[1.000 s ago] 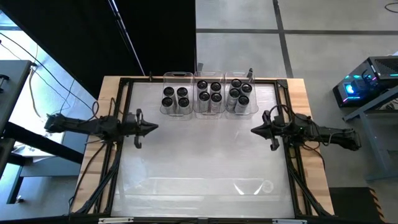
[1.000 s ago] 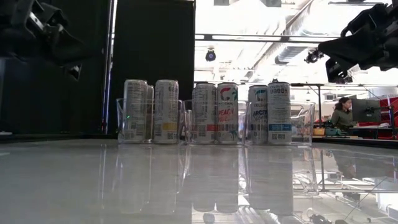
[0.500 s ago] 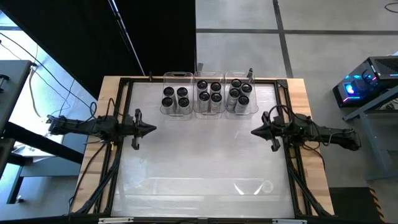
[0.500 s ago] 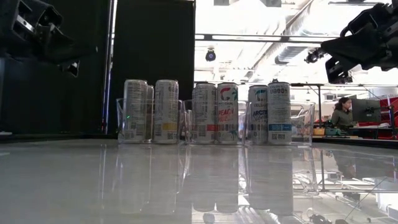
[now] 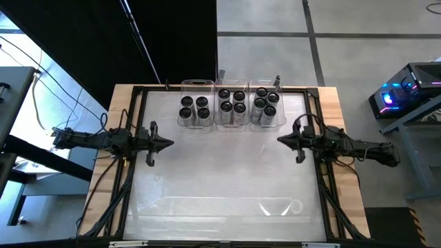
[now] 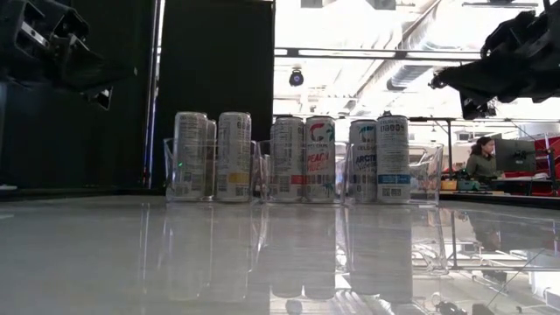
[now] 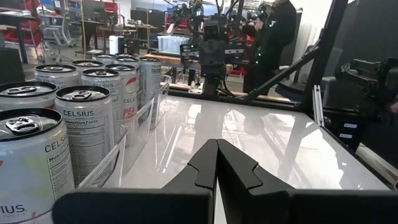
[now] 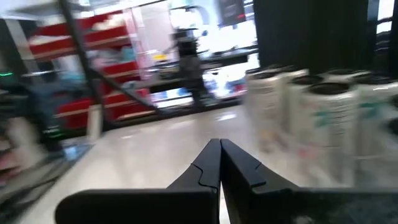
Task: Sort soda cans
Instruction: Return to Home Position
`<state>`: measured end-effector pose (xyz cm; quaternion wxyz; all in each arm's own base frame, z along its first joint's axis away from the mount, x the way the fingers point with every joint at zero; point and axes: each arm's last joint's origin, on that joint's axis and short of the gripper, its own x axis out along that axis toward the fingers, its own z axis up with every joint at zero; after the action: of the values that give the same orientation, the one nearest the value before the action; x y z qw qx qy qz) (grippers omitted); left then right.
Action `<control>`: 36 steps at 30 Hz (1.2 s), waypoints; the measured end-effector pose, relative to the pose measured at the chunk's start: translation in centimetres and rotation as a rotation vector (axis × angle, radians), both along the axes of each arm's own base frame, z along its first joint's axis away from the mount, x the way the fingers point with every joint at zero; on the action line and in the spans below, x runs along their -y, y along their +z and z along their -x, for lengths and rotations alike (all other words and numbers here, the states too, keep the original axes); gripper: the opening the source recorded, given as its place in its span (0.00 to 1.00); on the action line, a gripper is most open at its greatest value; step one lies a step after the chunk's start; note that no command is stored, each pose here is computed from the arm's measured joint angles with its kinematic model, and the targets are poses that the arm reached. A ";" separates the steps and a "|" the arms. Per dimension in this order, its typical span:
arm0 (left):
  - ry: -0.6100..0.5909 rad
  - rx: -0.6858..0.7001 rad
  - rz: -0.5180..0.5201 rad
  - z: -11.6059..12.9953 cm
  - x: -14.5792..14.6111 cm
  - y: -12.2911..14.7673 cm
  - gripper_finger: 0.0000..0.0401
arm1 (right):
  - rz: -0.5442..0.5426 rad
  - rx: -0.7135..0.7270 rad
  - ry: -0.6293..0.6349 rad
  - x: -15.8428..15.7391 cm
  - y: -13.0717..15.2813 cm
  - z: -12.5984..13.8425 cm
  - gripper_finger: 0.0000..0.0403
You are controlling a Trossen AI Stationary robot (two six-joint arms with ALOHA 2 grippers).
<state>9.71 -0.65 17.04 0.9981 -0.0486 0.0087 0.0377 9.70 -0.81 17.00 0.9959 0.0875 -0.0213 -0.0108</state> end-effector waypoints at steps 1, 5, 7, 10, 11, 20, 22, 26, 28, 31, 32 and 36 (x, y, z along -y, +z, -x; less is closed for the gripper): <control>0.000 0.000 0.000 0.0 0.0 0.0 0.00 | 0.010 0.000 -0.032 0.1 0.0 0.0 0.00; 0.000 0.000 0.000 0.0 0.0 0.0 0.00 | 0.022 -0.002 -0.104 0.3 0.0 0.0 0.00; 0.000 0.000 0.000 0.0 0.0 0.0 0.00 | 0.018 -0.005 -0.102 0.3 0.0 0.0 0.00; 0.000 0.000 0.000 0.0 0.0 0.0 0.00 | 0.018 -0.007 -0.102 0.3 -0.1 0.0 0.00; 0.000 0.000 0.000 0.0 0.0 0.0 0.00 | 0.018 -0.008 -0.102 0.3 -0.1 0.0 0.00; -0.001 0.036 0.005 0.2 0.0 0.3 0.00 | 0.019 -0.014 -0.030 -0.4 -0.1 0.0 0.00; 0.027 0.050 0.006 0.1 -0.3 0.2 0.00 | 0.019 -0.013 -0.007 -0.6 -0.1 0.0 0.00; 0.056 0.069 0.008 0.1 -0.5 0.1 0.00 | 0.019 -0.013 0.030 -0.9 -0.1 0.0 0.00; 0.068 0.068 0.007 0.1 -0.6 0.1 0.00 | 0.019 -0.013 0.042 -1.1 -0.1 0.0 0.00; 0.079 0.068 0.007 0.1 -0.7 0.1 0.00 | 0.019 -0.012 0.054 -1.2 -0.1 0.0 0.00; 0.080 0.068 0.007 0.1 -0.7 0.1 0.00 | 0.019 -0.012 0.055 -1.2 -0.1 0.0 0.00; 0.091 0.068 0.006 0.1 -0.8 0.1 0.00 | 0.019 -0.014 0.054 -1.2 -0.2 0.0 0.00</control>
<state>9.66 0.18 17.10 0.9949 -0.0534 -0.0271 0.0815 9.71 0.36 16.85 0.9967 0.0783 -0.0123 0.0157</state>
